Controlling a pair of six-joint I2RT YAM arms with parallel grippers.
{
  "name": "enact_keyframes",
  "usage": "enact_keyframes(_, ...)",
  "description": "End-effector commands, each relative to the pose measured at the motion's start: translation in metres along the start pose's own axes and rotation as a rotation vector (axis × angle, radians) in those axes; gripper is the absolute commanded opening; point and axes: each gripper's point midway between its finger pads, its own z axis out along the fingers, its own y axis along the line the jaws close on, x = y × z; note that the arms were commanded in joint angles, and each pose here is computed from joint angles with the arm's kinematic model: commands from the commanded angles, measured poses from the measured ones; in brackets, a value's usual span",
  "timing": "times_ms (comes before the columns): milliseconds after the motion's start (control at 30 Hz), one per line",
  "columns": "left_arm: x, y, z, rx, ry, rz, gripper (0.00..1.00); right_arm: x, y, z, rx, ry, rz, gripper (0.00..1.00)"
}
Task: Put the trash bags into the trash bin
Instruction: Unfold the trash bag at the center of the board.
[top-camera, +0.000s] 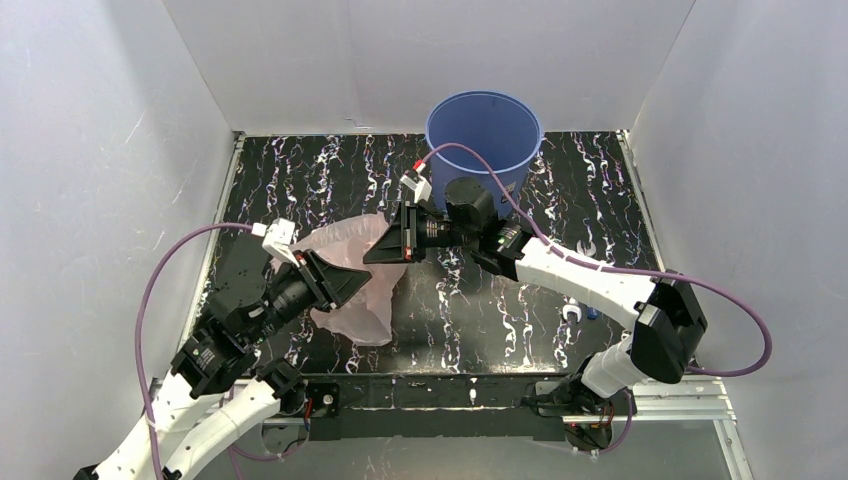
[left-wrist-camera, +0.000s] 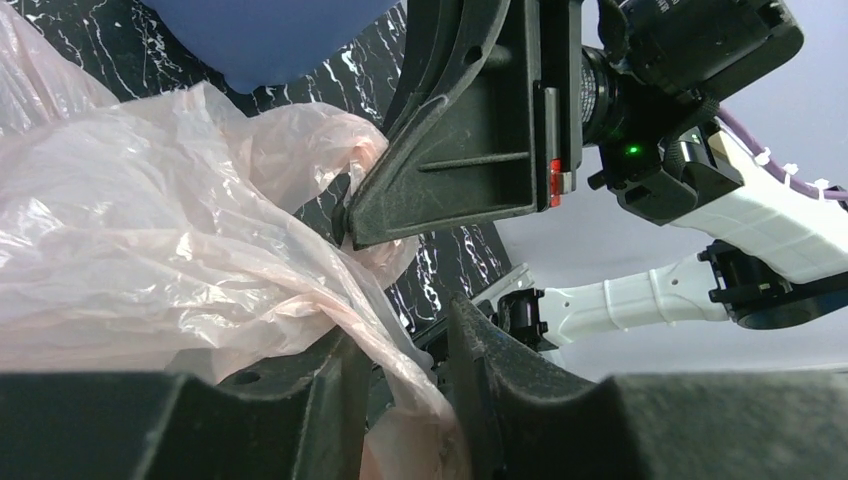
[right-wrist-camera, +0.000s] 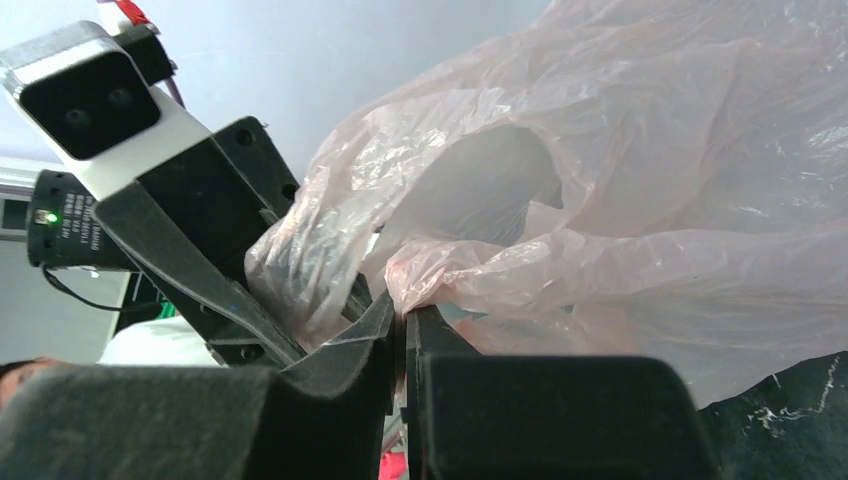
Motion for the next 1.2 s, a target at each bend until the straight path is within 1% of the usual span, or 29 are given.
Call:
enact_keyframes(0,0.008,-0.003,0.007,0.029,0.039,0.009,0.34,-0.014,0.020,0.000,-0.071,-0.060,0.006,0.16)
enact_keyframes(100,0.009,-0.003,0.011,0.032,0.042,0.004,0.37,-0.013,0.018,0.001,-0.065,-0.058,0.018,0.16)
enact_keyframes(133,0.008,-0.003,0.012,0.035,0.035,0.003,0.41,-0.013,0.018,0.000,-0.063,-0.060,0.020,0.16)
enact_keyframes(167,0.008,-0.002,0.012,0.035,0.033,0.003,0.49,-0.013,0.018,0.000,-0.060,-0.062,0.021,0.16)
enact_keyframes(200,0.008,-0.001,0.013,0.030,0.031,0.004,0.51,-0.013,0.018,-0.001,-0.060,-0.065,0.021,0.16)
enact_keyframes(367,0.010,0.011,0.014,-0.018,0.030,0.017,0.56,-0.014,0.022,-0.004,-0.060,-0.068,0.006,0.17)
enact_keyframes(500,0.013,0.015,0.018,-0.041,0.051,0.038,0.61,-0.013,0.026,-0.006,-0.068,-0.063,0.002,0.17)
enact_keyframes(700,0.013,0.017,0.029,-0.063,0.082,0.075,0.64,-0.013,0.027,-0.007,-0.063,-0.061,0.007,0.18)
enact_keyframes(900,0.006,0.014,0.034,-0.047,0.060,0.120,0.66,-0.013,0.026,-0.006,-0.055,-0.058,0.013,0.18)
enact_keyframes(1067,0.008,0.010,0.036,-0.021,0.085,0.167,0.65,-0.012,0.026,-0.005,-0.056,-0.047,0.020,0.19)
enact_keyframes(1167,0.008,0.012,0.035,-0.033,0.097,0.197,0.65,-0.014,0.028,-0.005,-0.060,-0.048,0.016,0.19)
